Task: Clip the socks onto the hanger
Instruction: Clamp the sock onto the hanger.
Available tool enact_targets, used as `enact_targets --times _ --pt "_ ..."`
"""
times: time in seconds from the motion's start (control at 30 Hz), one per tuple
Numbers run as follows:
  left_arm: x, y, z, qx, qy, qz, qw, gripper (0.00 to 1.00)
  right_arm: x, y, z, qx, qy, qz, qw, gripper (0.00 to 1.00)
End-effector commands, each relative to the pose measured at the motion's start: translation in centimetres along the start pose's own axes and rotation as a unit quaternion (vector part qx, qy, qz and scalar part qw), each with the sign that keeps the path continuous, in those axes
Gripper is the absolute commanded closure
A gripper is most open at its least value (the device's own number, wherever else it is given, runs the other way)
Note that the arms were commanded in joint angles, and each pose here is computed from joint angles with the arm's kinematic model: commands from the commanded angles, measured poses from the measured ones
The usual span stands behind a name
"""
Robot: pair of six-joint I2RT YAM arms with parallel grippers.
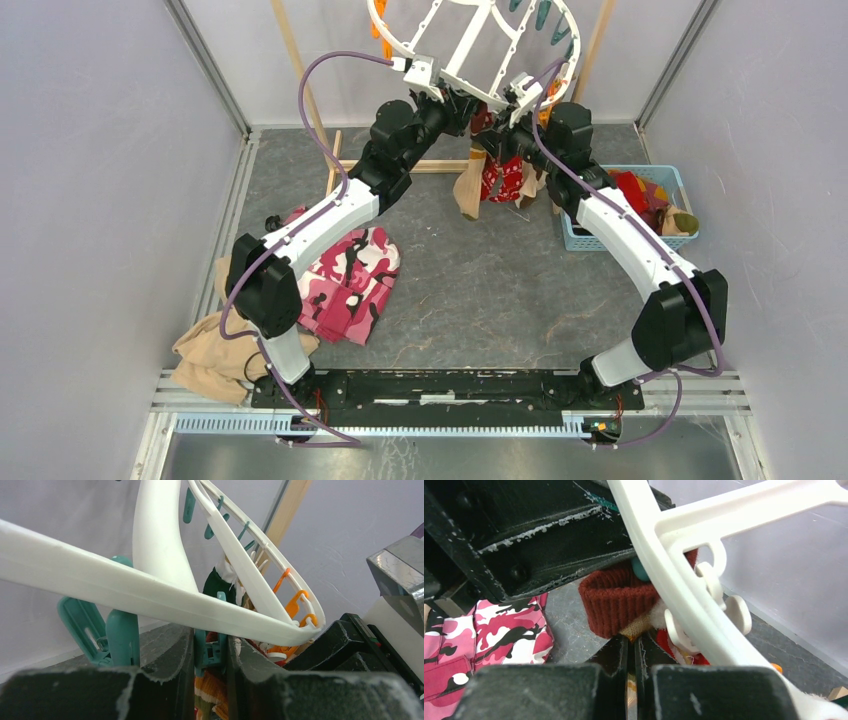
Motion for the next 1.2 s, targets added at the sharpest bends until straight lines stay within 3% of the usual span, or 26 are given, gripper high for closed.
enact_targets --times 0.0,0.1,0.3,0.5,0.63,0.73,0.9,1.17 --pt "2.6 0.1 -1.6 -0.022 -0.021 -0.033 0.999 0.94 2.4 0.5 -0.6 -0.002 -0.014 -0.04 0.999 1.0" --pt "2.6 0.0 -1.7 -0.022 -0.024 -0.032 0.999 0.9 1.9 0.6 -0.5 0.001 -0.013 -0.034 0.999 1.0" --pt "3.0 -0.4 -1.9 -0.02 -0.034 -0.033 0.999 0.45 1.9 0.3 -0.4 0.001 -0.017 -0.035 0.999 0.99" --pt "3.4 -1.7 -2.2 -0.019 -0.043 -0.03 0.998 0.24 2.2 -0.1 -0.2 0.003 -0.02 -0.037 0.999 0.93" --pt "3.6 -3.6 -2.4 -0.019 -0.053 -0.021 0.998 0.15 1.9 -0.5 -0.1 0.005 -0.024 -0.034 0.999 0.8" --pt "3.6 -5.5 -2.9 -0.037 -0.058 0.001 0.998 0.12 1.8 -1.3 0.2 0.015 -0.028 -0.033 0.999 0.64" --pt "3.3 -10.5 -3.5 -0.074 -0.06 0.031 0.995 0.1 1.9 -3.3 0.8 0.035 -0.067 -0.022 0.997 0.37" --pt "-0.6 -20.1 -2.0 -0.109 -0.053 0.079 0.989 0.06 -1.0 -8.7 2.4 0.079 -0.148 0.02 0.986 0.04"
Point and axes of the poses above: each gripper's point midway between its finger pads, its own y axis out along the fingers, its own z axis along the line the jaws close on, x = y × z, the point moved 10 cm from there along -y, back along the fingers, and after that the axes turned 13 degrees about -y, right-handed, at the moved point
